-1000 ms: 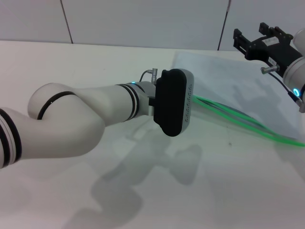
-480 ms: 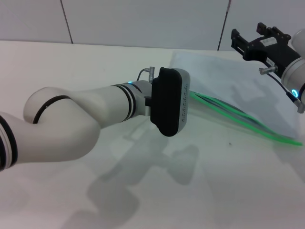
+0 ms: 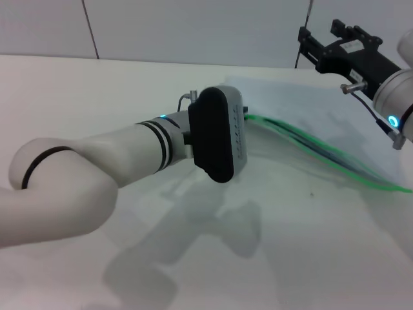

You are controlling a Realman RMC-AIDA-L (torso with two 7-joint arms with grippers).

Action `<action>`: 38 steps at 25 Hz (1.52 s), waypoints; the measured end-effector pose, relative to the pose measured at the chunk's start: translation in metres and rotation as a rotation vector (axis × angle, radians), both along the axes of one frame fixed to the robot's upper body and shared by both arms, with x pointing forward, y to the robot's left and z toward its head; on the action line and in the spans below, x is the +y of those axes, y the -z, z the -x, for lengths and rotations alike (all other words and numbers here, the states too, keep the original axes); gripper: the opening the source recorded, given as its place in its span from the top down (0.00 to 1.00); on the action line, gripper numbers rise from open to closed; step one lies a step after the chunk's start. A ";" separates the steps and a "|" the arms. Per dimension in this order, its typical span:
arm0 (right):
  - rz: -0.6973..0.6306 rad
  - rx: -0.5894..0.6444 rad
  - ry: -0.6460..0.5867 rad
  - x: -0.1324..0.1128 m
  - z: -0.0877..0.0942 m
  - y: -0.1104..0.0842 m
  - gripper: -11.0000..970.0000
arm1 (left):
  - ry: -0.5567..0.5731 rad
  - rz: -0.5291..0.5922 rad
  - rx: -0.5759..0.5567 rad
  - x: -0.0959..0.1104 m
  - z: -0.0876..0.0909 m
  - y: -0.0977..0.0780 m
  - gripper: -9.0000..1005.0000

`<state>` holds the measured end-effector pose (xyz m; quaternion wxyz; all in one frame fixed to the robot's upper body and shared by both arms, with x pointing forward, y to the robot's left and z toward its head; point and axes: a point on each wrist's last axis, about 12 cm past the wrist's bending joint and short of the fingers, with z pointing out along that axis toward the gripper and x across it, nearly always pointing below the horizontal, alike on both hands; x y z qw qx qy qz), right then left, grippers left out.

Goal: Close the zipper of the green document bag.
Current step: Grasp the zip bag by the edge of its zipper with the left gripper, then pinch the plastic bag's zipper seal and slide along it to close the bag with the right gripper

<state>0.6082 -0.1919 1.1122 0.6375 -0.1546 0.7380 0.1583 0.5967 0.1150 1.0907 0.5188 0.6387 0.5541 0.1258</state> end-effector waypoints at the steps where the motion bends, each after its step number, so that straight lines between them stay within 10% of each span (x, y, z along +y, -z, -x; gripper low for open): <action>1: -0.011 -0.002 0.002 -0.001 0.001 -0.002 0.32 | -0.006 0.014 0.001 0.000 0.000 -0.002 0.94; 18: -0.142 0.014 -0.263 -0.017 0.009 -0.013 0.31 | -0.022 0.091 0.011 0.000 0.006 -0.012 0.93; 38: 0.303 -0.120 -0.602 -0.010 0.009 -0.005 0.34 | -0.002 0.159 0.049 -0.002 0.013 -0.031 0.93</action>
